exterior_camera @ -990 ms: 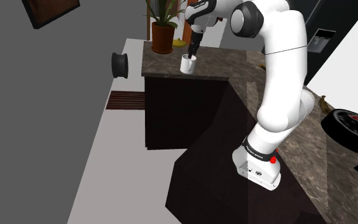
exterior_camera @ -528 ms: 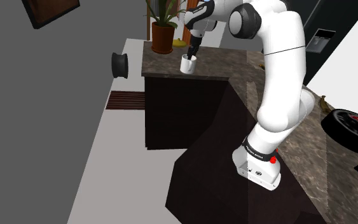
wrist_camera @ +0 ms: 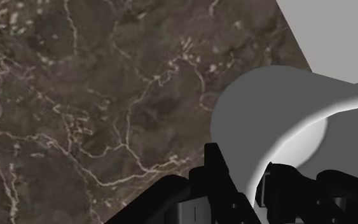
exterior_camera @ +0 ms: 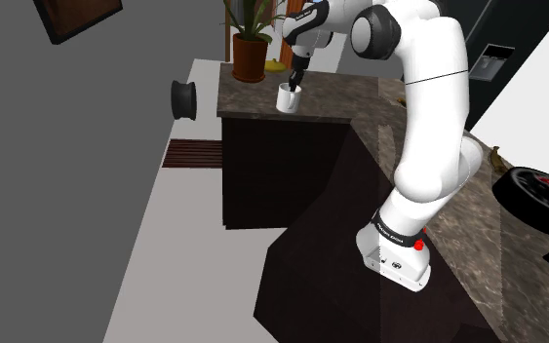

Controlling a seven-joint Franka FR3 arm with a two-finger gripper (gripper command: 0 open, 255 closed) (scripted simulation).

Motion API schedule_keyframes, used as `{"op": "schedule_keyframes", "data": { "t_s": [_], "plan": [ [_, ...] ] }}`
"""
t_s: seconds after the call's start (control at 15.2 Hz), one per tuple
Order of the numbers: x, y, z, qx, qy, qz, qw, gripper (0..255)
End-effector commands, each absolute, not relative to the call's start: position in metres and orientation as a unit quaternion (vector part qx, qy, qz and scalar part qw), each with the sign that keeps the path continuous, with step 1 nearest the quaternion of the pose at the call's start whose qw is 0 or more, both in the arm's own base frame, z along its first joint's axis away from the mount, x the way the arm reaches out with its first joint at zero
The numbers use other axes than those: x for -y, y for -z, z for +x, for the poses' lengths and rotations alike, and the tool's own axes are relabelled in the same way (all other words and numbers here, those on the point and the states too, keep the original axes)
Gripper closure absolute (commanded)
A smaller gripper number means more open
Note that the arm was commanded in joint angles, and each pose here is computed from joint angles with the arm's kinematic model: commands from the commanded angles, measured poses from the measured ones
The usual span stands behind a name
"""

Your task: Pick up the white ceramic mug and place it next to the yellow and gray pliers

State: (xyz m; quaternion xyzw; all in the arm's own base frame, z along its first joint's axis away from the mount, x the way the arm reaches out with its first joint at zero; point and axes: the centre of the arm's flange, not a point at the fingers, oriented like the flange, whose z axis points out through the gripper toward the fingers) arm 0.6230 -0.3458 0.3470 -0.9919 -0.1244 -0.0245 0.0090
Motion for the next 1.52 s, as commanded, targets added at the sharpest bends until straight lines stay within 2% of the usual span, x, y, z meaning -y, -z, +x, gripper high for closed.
{"op": "schedule_keyframes", "data": {
  "t_s": [0.0, 0.4, 1.45],
  "plan": [
    [0.346, -0.347, 0.623, 0.124, 0.024, -0.992, 0.009, 255],
    [0.346, -0.347, 0.623, 0.124, 0.024, -0.992, 0.009, 255],
    [0.346, -0.431, 0.623, 0.124, 0.024, -0.992, 0.009, 255]
  ]
}}
